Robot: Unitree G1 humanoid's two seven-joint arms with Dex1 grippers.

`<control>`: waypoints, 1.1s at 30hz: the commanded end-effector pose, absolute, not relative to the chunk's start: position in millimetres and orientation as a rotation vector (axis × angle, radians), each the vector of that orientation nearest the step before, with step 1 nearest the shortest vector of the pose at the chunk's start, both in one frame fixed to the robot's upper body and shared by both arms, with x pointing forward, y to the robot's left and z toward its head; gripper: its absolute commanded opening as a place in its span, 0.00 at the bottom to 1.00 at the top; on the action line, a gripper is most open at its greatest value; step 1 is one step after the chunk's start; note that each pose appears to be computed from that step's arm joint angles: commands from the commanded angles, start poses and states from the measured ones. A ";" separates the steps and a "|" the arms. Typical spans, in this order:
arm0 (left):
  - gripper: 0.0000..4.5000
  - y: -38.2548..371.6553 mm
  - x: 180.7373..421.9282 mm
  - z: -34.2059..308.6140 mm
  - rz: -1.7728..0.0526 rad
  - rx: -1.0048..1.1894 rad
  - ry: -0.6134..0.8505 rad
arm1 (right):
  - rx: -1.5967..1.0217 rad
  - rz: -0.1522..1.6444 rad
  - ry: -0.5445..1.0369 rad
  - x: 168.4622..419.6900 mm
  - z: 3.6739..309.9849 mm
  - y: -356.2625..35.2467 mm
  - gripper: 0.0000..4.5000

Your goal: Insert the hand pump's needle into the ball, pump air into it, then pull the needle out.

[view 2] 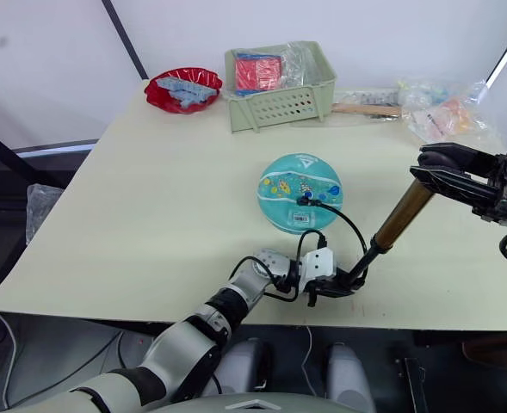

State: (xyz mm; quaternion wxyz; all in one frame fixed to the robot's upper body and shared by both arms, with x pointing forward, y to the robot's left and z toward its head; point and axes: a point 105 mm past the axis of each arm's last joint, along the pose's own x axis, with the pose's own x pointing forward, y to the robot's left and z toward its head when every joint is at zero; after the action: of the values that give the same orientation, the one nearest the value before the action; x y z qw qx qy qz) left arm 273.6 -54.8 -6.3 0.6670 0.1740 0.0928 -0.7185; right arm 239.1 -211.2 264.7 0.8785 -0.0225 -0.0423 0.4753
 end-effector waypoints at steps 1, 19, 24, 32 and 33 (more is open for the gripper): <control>0.23 -32.9 251.8 -51.3 -1.643 0.415 0.438 | -0.092 0.975 -0.044 240.7 241.0 -204.3 0.37; 0.23 -36.1 250.9 -50.2 -1.638 0.409 0.429 | -0.091 0.921 0.224 238.3 82.0 -171.6 0.37; 0.23 -35.6 251.8 -49.9 -1.637 0.410 0.430 | -0.043 0.932 0.085 245.7 111.4 -166.6 0.37; 0.23 -33.7 253.5 -50.1 -1.635 0.413 0.435 | -0.058 0.934 -0.173 254.7 221.2 -195.5 0.37; 0.23 -33.9 253.4 -50.2 -1.636 0.413 0.435 | -0.050 0.945 -0.201 252.5 234.9 -197.8 0.37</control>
State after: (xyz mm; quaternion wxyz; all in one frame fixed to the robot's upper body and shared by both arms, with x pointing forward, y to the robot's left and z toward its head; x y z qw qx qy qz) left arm 274.8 -52.4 -10.0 0.6728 0.1656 0.1077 -0.7130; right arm 259.2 -191.3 184.4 0.8906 -0.0122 -0.0104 0.4545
